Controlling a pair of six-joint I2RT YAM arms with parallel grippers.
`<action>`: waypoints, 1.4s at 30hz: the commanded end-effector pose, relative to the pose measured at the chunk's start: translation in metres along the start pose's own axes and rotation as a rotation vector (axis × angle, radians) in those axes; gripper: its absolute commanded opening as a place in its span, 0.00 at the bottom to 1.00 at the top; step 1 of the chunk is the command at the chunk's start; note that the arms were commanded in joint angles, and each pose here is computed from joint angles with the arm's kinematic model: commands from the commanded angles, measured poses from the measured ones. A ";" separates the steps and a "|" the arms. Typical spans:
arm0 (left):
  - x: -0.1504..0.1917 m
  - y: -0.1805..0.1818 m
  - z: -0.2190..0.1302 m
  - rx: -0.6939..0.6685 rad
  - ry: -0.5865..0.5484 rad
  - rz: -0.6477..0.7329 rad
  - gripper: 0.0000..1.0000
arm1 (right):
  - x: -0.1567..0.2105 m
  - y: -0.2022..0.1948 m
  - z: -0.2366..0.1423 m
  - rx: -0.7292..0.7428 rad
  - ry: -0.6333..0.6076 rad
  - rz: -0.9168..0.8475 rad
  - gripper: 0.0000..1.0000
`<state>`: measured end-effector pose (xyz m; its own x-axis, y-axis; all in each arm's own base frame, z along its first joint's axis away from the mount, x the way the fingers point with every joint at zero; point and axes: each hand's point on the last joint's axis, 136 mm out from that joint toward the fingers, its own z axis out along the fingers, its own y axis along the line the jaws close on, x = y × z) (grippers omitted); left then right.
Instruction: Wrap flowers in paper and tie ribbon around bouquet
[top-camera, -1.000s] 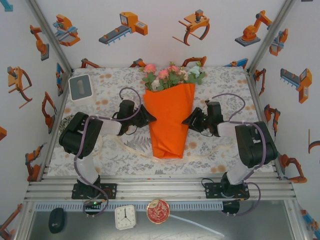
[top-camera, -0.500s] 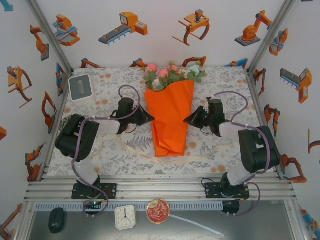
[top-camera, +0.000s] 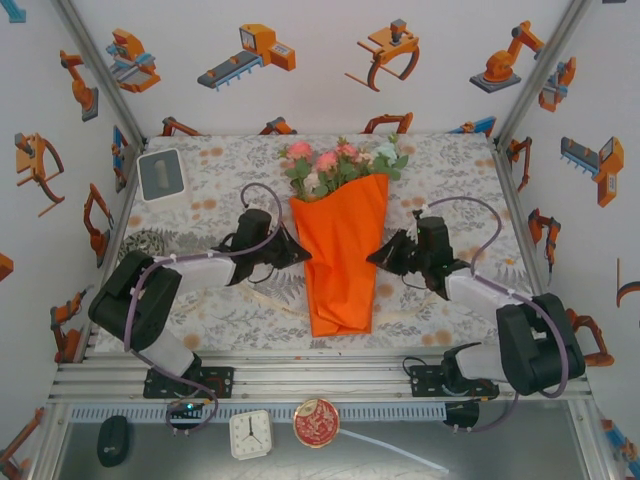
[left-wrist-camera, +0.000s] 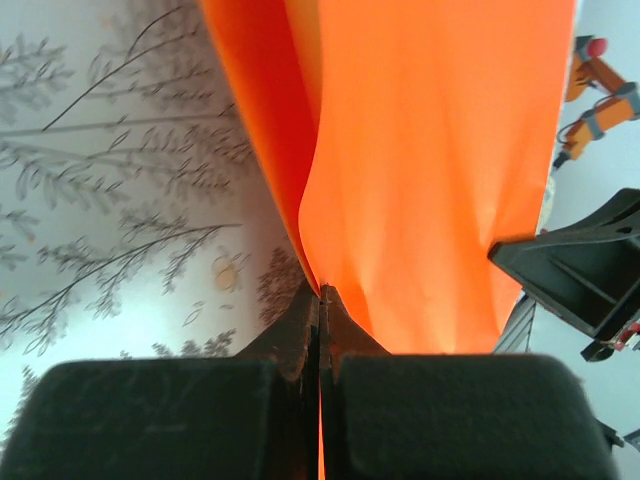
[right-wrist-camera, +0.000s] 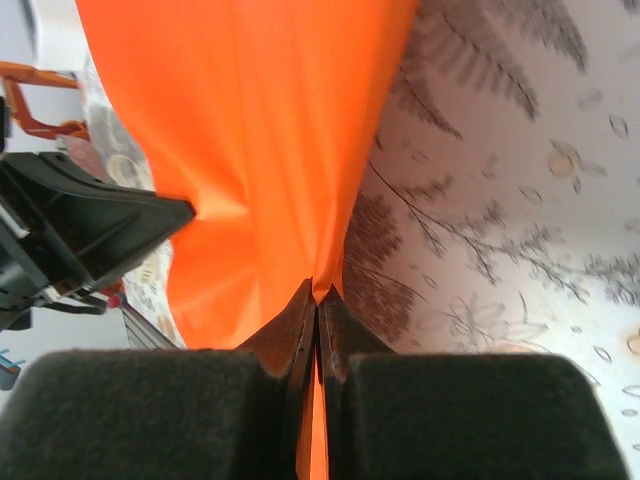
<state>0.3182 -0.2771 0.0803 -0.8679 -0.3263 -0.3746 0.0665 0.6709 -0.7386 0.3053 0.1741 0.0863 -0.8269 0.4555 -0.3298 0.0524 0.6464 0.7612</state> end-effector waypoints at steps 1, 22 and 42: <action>-0.001 0.009 0.002 -0.037 -0.021 -0.009 0.01 | 0.005 -0.015 0.006 0.034 -0.017 0.027 0.07; -0.020 0.027 -0.036 -0.199 -0.148 0.094 0.65 | -0.026 -0.016 -0.046 0.221 -0.179 -0.065 0.65; -0.075 0.138 -0.197 -0.717 -0.516 -0.004 0.71 | -0.084 -0.153 -0.168 0.760 -0.442 0.162 0.71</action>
<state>0.3042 -0.0451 0.1228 -0.5246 -0.4944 -0.6930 -0.3758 0.8650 -0.3326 0.2703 -0.0542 0.0995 -0.4575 0.7195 -0.5226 0.6366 0.6753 0.3724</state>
